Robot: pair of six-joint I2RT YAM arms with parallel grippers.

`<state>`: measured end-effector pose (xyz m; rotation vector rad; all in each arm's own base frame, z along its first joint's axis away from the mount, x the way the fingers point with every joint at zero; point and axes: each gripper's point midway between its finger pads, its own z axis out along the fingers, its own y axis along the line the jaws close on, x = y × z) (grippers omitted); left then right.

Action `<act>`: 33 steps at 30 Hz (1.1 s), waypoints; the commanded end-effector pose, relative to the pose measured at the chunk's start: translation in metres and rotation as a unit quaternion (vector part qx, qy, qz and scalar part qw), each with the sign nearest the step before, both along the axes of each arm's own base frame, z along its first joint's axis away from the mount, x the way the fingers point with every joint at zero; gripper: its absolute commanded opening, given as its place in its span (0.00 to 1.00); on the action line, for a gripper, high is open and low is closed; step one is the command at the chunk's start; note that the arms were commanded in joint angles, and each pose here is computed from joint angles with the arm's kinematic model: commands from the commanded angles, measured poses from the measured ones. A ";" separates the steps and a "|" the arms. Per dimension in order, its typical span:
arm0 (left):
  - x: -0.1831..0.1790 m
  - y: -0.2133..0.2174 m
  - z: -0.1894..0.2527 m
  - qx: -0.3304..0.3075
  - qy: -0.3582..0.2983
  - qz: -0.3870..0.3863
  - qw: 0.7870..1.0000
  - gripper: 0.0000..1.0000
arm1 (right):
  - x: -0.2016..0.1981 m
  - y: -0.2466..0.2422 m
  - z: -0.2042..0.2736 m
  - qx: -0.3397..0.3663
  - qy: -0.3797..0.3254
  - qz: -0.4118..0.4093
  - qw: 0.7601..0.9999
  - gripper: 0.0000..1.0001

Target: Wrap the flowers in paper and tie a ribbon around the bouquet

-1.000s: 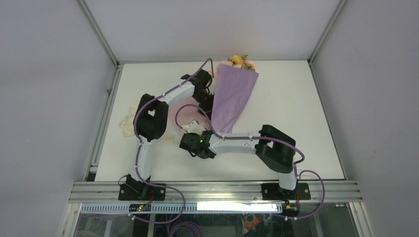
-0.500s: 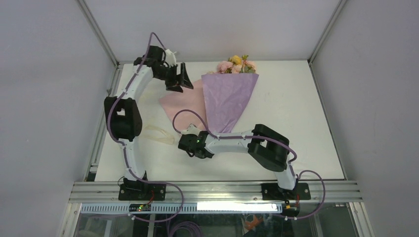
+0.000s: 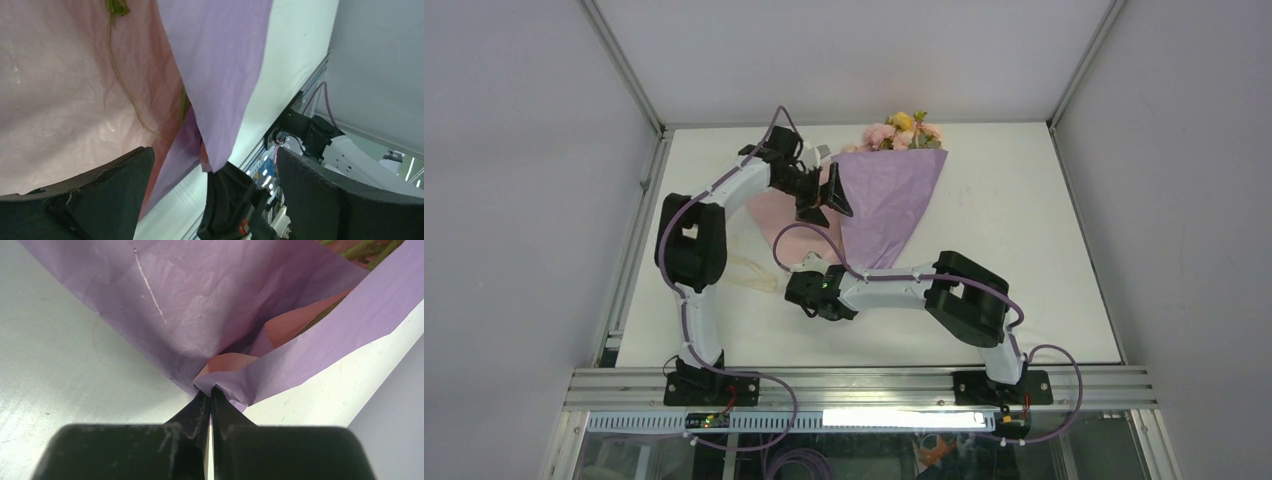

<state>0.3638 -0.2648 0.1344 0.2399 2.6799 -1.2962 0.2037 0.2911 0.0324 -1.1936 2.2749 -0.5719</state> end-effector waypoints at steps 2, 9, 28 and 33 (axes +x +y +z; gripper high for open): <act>0.007 -0.034 -0.001 -0.005 -0.015 -0.021 1.000 0.98 | 0.002 0.007 0.007 0.013 0.002 0.007 1.000 0.00; 0.018 -0.034 -0.008 -0.015 -0.005 -0.017 1.000 0.00 | 0.002 0.001 0.010 0.000 -0.002 0.010 1.000 0.00; 0.019 0.028 -0.107 0.164 0.041 0.037 0.985 0.00 | -0.053 0.017 0.091 0.129 0.161 0.084 0.975 0.53; 0.017 0.032 -0.112 0.173 0.046 0.040 0.983 0.00 | -0.053 0.045 0.129 0.341 0.284 0.033 0.896 0.53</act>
